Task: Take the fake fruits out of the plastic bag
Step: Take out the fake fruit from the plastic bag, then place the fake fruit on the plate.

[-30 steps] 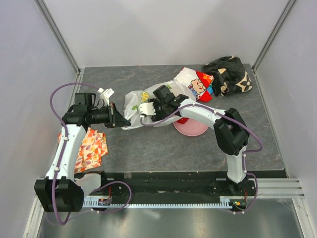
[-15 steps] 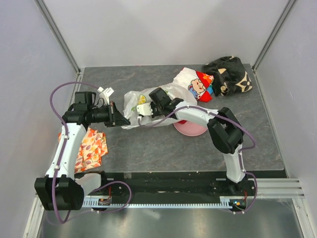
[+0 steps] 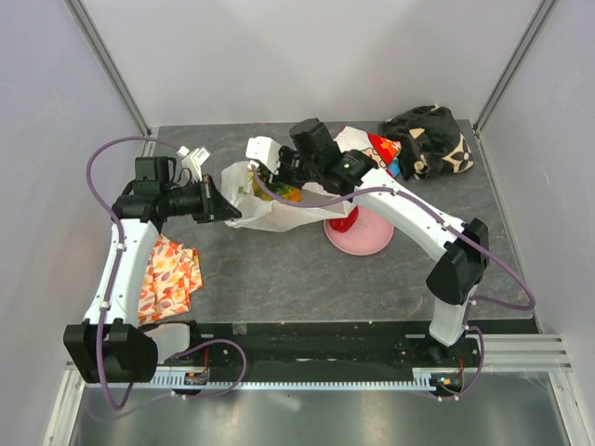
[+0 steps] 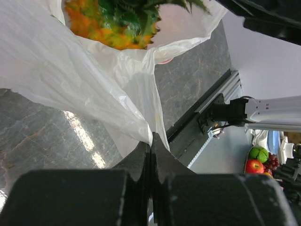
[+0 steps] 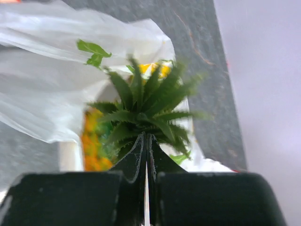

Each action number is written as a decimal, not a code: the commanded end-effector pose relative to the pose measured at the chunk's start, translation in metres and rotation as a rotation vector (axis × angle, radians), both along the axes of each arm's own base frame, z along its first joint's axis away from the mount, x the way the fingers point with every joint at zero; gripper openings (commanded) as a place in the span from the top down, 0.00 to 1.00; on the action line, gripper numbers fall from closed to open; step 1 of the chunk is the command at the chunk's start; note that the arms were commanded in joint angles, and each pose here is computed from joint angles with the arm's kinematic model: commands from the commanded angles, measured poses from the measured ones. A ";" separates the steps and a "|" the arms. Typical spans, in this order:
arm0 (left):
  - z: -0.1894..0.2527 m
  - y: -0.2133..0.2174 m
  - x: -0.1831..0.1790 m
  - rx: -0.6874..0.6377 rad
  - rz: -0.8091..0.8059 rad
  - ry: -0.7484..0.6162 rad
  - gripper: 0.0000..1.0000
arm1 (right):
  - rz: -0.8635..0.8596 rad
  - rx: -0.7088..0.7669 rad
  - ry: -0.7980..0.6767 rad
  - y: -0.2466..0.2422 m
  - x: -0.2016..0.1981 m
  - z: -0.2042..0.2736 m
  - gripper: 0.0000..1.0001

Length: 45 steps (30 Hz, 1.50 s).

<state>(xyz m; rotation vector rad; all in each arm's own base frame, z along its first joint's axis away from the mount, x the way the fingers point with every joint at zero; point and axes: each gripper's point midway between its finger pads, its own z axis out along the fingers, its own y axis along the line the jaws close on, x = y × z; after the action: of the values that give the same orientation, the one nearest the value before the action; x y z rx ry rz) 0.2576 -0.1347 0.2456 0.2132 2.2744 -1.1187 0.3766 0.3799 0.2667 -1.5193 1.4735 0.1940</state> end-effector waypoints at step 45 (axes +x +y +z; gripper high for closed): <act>0.027 0.027 0.043 0.085 0.107 -0.096 0.98 | -0.724 0.530 0.146 -0.236 0.027 0.076 1.00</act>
<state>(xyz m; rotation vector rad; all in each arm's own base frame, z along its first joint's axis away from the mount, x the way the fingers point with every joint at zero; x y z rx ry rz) 0.3004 -0.1115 0.2577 0.1383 2.2719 -0.9753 0.4086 0.1441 0.3331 -0.5581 1.8509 0.1794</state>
